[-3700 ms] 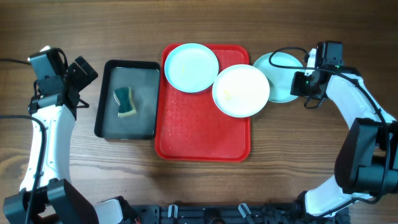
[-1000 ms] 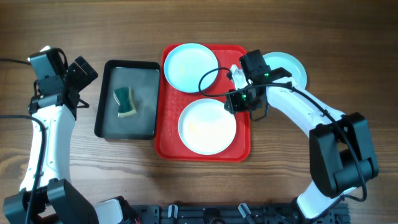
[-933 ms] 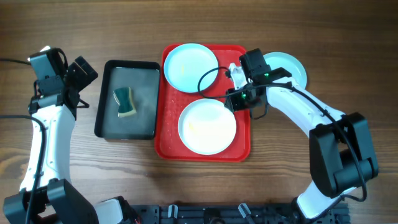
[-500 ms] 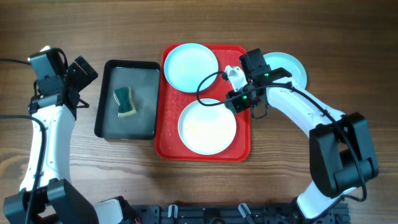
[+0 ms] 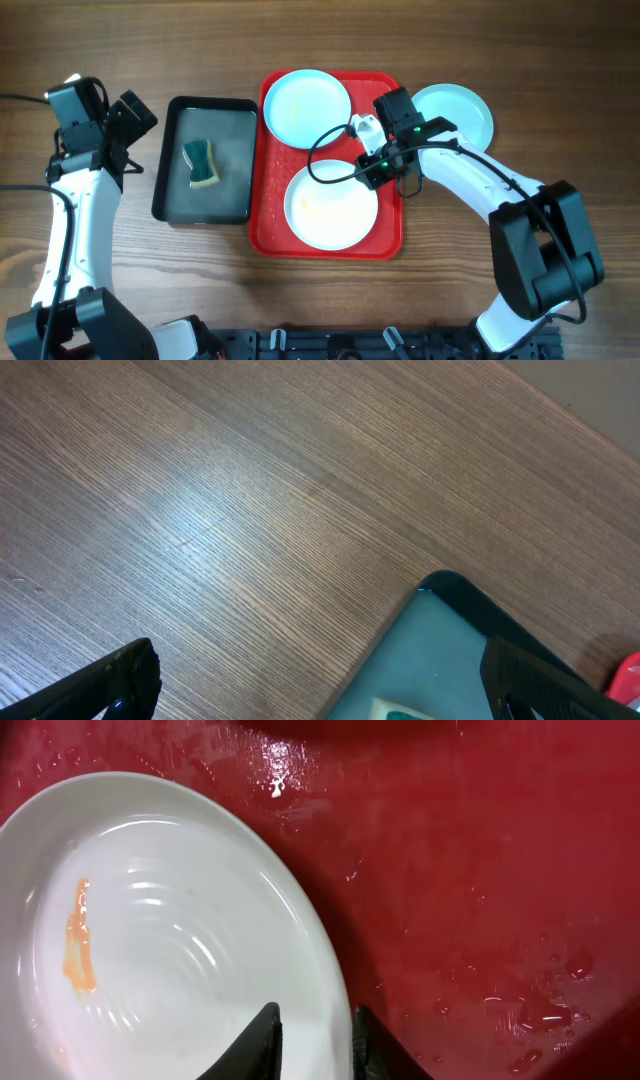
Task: Clean dirty plates on tray and stack at the side
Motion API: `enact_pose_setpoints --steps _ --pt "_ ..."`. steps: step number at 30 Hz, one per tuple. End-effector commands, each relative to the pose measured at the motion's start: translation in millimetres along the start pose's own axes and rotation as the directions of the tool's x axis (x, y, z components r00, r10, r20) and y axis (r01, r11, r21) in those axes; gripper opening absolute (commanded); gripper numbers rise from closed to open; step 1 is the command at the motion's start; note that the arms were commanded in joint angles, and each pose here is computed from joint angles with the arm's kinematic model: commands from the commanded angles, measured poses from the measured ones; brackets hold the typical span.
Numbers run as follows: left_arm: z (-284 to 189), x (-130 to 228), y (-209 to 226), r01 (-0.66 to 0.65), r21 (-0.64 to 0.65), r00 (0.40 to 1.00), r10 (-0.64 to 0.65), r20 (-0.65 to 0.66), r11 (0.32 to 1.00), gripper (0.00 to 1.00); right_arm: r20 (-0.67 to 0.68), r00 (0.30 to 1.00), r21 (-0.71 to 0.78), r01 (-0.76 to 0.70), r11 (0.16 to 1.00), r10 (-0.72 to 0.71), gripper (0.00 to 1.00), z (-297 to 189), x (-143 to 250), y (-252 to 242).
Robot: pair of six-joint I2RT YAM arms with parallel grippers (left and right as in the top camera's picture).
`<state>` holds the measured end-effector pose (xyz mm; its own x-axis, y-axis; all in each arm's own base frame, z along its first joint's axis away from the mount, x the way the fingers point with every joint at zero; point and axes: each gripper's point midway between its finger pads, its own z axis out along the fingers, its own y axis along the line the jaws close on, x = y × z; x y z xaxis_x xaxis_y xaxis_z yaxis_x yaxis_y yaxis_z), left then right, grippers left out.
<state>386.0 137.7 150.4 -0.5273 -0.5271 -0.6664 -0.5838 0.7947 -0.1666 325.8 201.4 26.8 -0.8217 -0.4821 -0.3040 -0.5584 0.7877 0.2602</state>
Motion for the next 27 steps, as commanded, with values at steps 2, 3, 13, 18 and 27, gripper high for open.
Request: enact_pose_setpoints --steps 2,3,13,18,27 --pt "-6 -11 -3 0.011 0.014 1.000 -0.011 0.028 1.000 1.00 -0.047 0.999 0.018 0.003 1.000 -0.002 0.22 16 11 -8" --pt "-6 -11 -3 0.011 0.015 1.000 -0.011 0.028 1.000 1.00 -0.048 0.999 0.018 0.002 1.000 -0.002 0.21 16 11 -8" --pt "-6 -11 -3 0.011 0.015 1.000 -0.011 0.028 1.000 1.00 -0.053 0.993 0.027 -0.102 0.994 0.103 0.08 14 10 -8" --pt "-6 -11 -3 0.011 0.014 1.000 -0.011 0.028 1.000 1.00 -0.015 0.940 0.033 -0.339 0.940 0.340 0.04 5 -1 -6" --pt "-6 -11 -3 0.011 0.014 1.000 -0.011 0.028 1.000 1.00 0.000 0.879 0.140 -0.472 0.870 0.477 0.04 2 8 -23"
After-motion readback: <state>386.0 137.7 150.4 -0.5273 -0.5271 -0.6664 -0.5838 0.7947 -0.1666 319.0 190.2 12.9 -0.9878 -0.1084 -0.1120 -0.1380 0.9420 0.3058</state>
